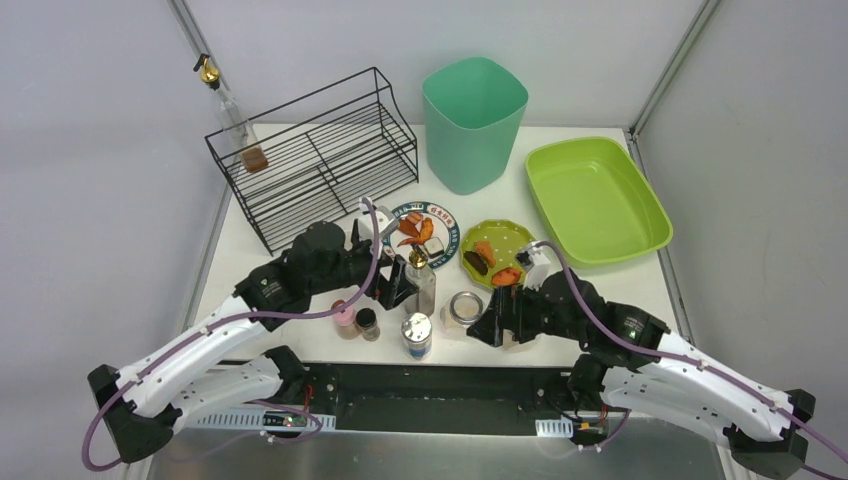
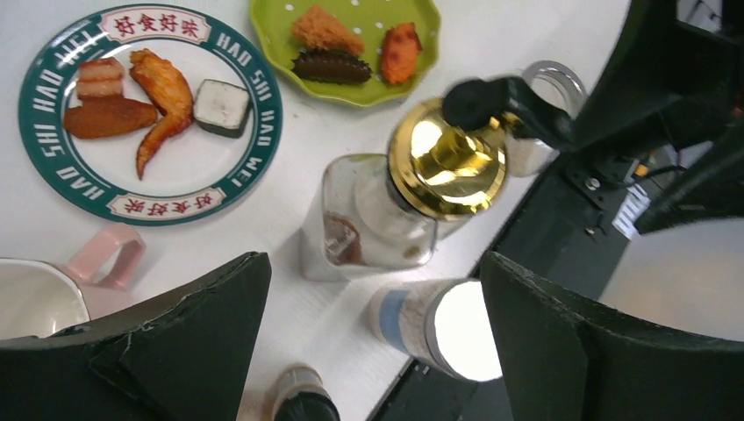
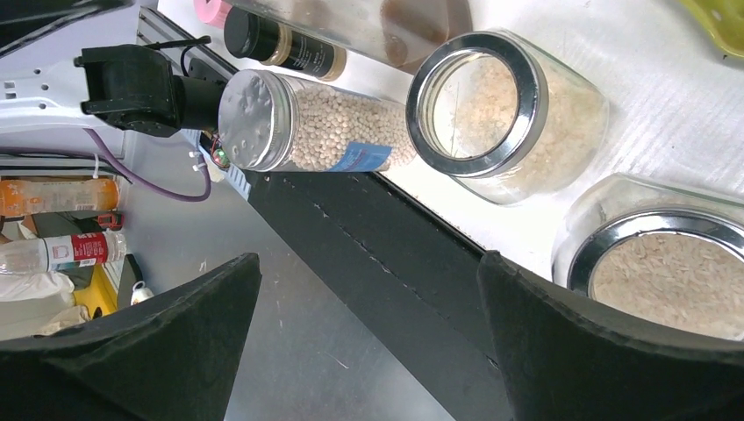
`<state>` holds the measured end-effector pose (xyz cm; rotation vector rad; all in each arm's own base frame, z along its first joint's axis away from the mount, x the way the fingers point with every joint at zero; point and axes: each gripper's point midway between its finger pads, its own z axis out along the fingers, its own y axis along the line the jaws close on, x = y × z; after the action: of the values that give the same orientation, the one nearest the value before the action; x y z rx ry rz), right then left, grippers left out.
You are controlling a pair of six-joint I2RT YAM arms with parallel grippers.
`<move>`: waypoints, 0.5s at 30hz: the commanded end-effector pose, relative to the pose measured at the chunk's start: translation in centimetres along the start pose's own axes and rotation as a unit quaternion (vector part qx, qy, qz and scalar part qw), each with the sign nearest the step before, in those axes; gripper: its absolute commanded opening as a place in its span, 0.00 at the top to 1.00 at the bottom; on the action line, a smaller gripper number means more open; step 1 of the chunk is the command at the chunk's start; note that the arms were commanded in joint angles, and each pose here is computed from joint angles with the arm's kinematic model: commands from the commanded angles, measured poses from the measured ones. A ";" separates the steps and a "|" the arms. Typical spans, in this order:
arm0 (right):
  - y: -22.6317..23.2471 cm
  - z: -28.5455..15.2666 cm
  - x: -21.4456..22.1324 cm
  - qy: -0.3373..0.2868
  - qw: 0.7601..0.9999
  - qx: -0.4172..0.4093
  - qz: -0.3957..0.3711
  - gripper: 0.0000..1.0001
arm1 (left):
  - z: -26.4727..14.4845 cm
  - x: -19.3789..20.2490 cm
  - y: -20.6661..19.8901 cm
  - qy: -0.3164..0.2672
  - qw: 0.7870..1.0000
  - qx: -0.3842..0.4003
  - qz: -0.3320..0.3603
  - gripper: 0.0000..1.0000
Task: Clear the kitchen counter
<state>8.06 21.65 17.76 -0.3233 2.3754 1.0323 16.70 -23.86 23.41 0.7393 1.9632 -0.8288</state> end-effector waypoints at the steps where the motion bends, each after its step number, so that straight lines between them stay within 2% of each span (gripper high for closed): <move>1: 1.3 0.4 -0.3 -0.003 0.999 -0.031 0.008 0.01 | 2.2 -2.6 1.2 -0.064 0.997 -0.036 0.038 0.07; 8: 1.1 0.4 0.3 0.000 0.999 -0.039 0.007 0.01 | 3.4 -3.1 1.3 -0.086 0.994 -0.043 0.052 0.11; 15: 0.8 1.1 0.9 0.008 0.999 -0.041 0.010 0.01 | 3.3 -4.6 0.1 -0.122 0.991 -0.022 0.046 0.18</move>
<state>7.50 22.31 16.83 -0.3386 2.3809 1.0907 20.07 -26.23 23.12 0.7049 1.8373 -0.7321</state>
